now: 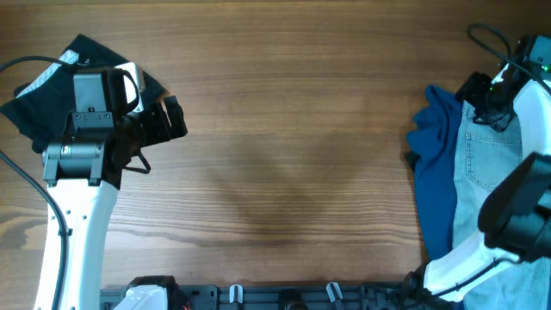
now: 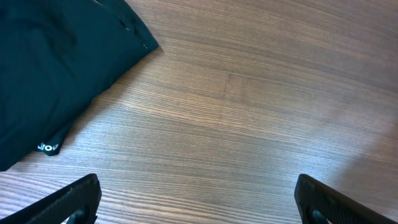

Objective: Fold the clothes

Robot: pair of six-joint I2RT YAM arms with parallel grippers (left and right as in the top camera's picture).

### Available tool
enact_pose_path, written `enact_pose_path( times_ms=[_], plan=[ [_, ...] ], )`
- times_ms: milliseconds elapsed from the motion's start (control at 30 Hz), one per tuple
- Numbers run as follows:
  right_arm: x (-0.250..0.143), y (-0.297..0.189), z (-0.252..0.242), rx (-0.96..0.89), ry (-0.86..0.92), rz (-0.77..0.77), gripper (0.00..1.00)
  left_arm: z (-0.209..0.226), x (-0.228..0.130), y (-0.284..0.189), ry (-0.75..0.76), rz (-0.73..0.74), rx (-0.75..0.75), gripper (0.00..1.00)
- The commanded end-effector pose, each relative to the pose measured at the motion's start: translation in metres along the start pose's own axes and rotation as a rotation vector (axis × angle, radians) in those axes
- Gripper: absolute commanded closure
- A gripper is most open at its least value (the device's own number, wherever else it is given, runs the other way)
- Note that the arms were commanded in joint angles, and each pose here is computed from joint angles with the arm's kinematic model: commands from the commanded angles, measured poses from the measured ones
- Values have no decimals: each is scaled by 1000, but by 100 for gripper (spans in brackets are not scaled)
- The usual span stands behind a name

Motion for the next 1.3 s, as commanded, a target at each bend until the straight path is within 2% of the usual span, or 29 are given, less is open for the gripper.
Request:
enact_pose_path(
  times_ms=[0, 133, 200, 233, 400, 500, 600, 700, 867, 1000, 1033, 1067, 1100, 1167, 1200, 1267],
  plan=[
    [-3, 28, -3, -73, -5, 54, 28, -7, 4, -3, 20, -11, -33, 0],
    [-8, 53, -17, -215, -15, 102, 42, -7, 5, -3, 19, -13, -34, 0],
    [-14, 65, -18, -219, -18, 135, 51, -7, 5, -3, 20, -14, -34, 0],
    [-17, 69, -18, -221, -21, 155, 59, -7, 5, -3, 19, -15, -34, 0],
    [-17, 70, -24, -278, -31, 158, 62, -7, 5, -3, 19, -14, -34, 0],
    [-15, 64, -35, -387, -117, 160, 80, -7, 5, -3, 19, -14, -34, 0],
    [-10, 54, -37, -413, -114, 129, 89, -7, 5, -3, 19, -14, -34, 0],
    [-5, 44, -36, -411, -102, 95, 91, -7, 5, -3, 19, -14, -34, 0],
    [-16, 32, -53, -605, 43, 116, 96, -6, 3, -3, 19, -3, -29, 0],
    [-16, 35, -47, -532, 18, 126, 96, -6, 3, -3, 19, -4, -29, 0],
    [-14, 38, -42, -468, -37, 133, 86, -6, 3, -3, 19, -4, -29, 0],
    [-13, 42, -35, -388, -91, 136, 48, -6, 3, -3, 19, -4, -29, 0],
    [-12, 45, -27, -311, -124, 133, 37, -6, 3, -3, 19, -5, -29, 0],
    [-11, 49, -23, -272, -125, 123, 36, -6, 3, -3, 19, -4, -29, 0],
    [-11, 51, -23, -274, -121, 116, 32, -6, 3, -3, 19, -4, -29, 0],
    [-13, 54, -23, -274, -121, 110, 31, -6, 3, -3, 19, -3, -29, 0]
  ],
)
Point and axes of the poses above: each gripper's point midway between its finger pads, its own y axis out along the fingers, its own z axis along the line the jaws close on, x = y × z, the point moved 7 cm from there along -y, back along the fingers, and after that the axes turned 13 degrees about -y, right-handed, at the moved point
